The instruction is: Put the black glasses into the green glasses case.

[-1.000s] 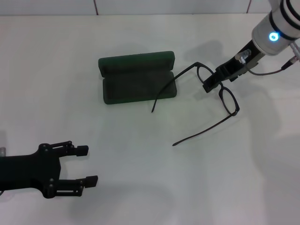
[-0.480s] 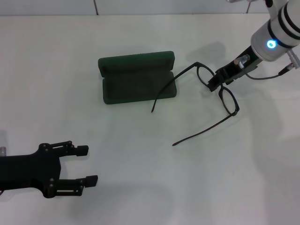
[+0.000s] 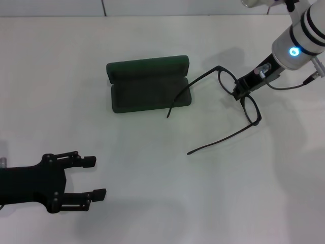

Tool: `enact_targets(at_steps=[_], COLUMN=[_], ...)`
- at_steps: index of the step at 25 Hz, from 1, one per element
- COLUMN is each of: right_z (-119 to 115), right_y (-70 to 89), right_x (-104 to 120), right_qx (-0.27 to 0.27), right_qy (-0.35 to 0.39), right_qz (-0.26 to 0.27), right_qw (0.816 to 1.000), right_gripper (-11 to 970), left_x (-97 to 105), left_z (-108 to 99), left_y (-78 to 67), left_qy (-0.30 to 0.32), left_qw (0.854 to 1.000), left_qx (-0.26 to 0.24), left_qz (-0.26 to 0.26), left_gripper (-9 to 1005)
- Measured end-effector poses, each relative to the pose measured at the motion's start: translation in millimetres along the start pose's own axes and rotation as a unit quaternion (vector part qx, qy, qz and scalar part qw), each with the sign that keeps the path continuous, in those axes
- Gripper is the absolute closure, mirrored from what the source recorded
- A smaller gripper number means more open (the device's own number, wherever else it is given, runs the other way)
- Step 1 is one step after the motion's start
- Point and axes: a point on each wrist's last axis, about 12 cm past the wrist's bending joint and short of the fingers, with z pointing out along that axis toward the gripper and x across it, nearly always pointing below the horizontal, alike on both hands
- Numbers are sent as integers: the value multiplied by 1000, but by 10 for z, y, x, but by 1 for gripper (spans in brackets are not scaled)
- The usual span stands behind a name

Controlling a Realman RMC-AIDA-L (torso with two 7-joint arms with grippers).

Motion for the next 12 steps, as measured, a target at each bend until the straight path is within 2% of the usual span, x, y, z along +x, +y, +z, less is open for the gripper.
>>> enact_targets(at_steps=[4, 9, 12], right_z=[-28, -107, -127], right_y=[-3, -49, -76], right_x=[-1, 40, 66], right_qx=[-1, 3, 7], right_qy=[5, 10, 6], right_qz=[-2, -13, -17], right_qw=[1000, 1000, 1000], right_gripper=[804, 803, 837], left_x=[0, 1, 1], left_z=[-1, -2, -2], left_y=[1, 1, 1], left_qy=[0, 0, 0], left_qw=[1000, 1000, 1000], left_qx=[0, -1, -1], left_qz=[0, 0, 0], left_gripper=[166, 166, 166])
